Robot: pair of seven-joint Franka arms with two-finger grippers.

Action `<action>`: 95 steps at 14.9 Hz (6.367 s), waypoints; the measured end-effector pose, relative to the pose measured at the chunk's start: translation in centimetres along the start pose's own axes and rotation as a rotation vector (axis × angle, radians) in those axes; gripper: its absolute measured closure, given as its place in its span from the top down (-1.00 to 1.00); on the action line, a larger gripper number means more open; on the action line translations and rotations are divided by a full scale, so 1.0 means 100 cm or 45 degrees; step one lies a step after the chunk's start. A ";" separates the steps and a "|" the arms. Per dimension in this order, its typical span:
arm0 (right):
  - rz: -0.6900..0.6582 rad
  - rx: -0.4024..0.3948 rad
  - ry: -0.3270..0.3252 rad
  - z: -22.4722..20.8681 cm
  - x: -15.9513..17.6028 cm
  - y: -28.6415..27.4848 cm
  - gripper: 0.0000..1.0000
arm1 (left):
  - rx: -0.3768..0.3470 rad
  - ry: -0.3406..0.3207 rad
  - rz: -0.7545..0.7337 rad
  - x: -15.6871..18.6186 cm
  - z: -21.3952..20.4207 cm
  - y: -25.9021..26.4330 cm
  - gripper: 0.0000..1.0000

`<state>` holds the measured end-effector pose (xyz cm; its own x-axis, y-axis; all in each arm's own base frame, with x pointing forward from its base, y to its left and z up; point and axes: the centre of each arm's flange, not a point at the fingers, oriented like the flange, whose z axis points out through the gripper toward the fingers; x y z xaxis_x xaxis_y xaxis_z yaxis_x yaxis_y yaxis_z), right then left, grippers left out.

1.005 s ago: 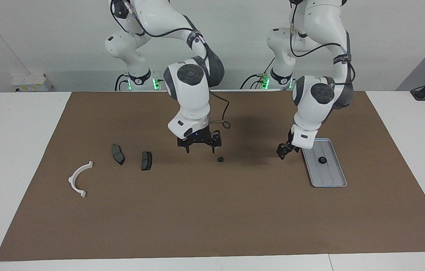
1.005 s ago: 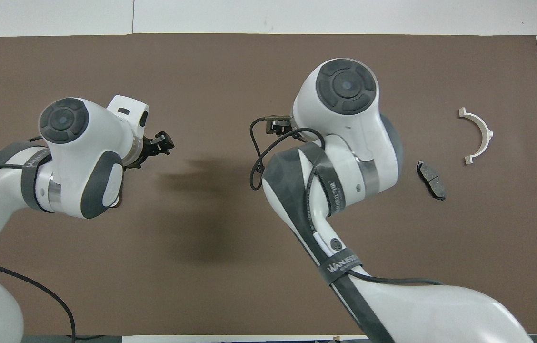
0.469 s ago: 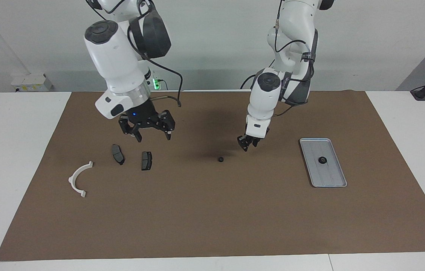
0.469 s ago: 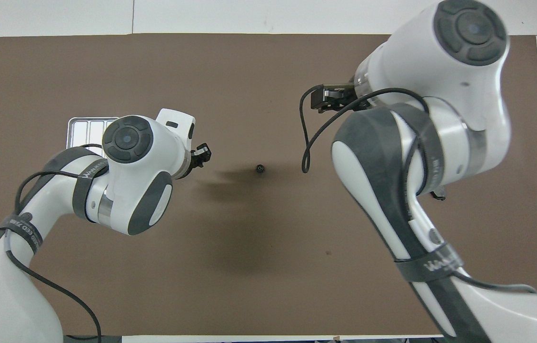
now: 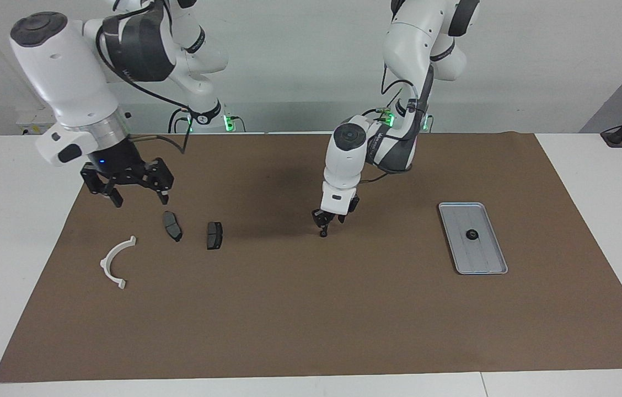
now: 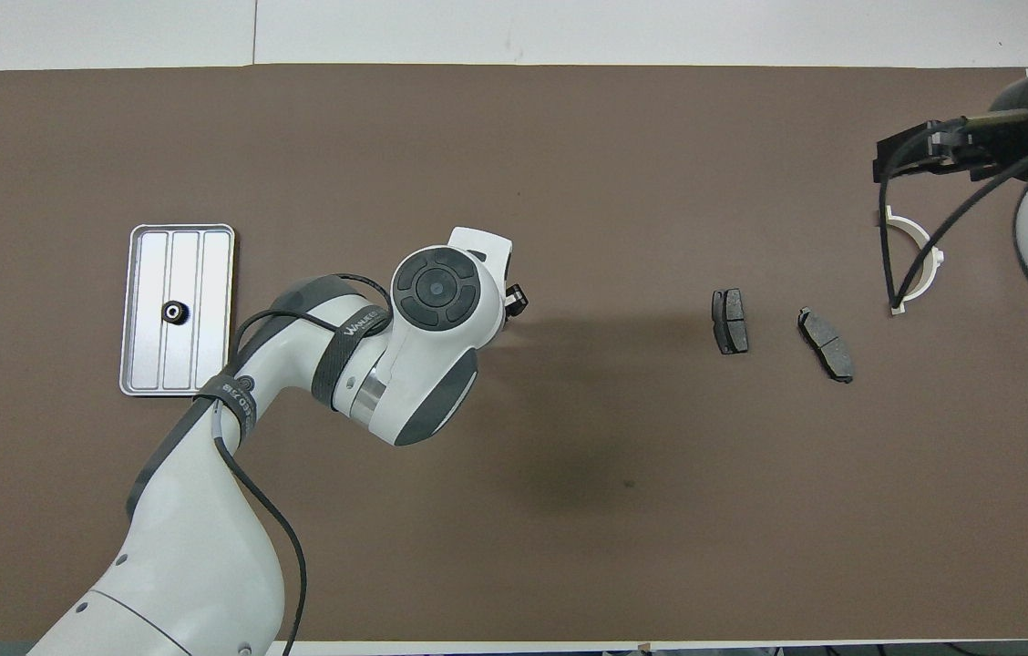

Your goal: Pick bearing gear from pile to tray

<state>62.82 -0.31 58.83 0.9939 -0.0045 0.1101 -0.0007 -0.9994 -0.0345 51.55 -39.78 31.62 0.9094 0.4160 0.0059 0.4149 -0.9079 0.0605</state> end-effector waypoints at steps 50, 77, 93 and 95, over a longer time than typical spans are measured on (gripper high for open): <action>0.043 -0.020 -0.197 -0.076 -0.096 0.038 1.00 | 0.051 0.115 0.300 0.241 -0.051 -0.299 -0.52; 0.034 -0.020 -0.195 -0.078 -0.096 0.034 1.00 | 0.084 0.043 0.282 0.228 -0.142 -0.303 1.00; 0.035 -0.020 -0.191 -0.079 -0.096 0.035 1.00 | 0.071 -0.031 0.442 0.177 -0.311 -0.335 1.00; 0.035 -0.020 -0.191 -0.079 -0.096 0.035 1.00 | 0.070 -0.028 0.452 0.177 -0.310 -0.331 1.00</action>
<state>52.40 -4.00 65.50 0.9988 -0.0282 -0.0404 -0.0290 -0.9994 -0.0196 52.98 -0.75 60.70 0.9973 0.0736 -0.0047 0.0736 -0.9973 0.0045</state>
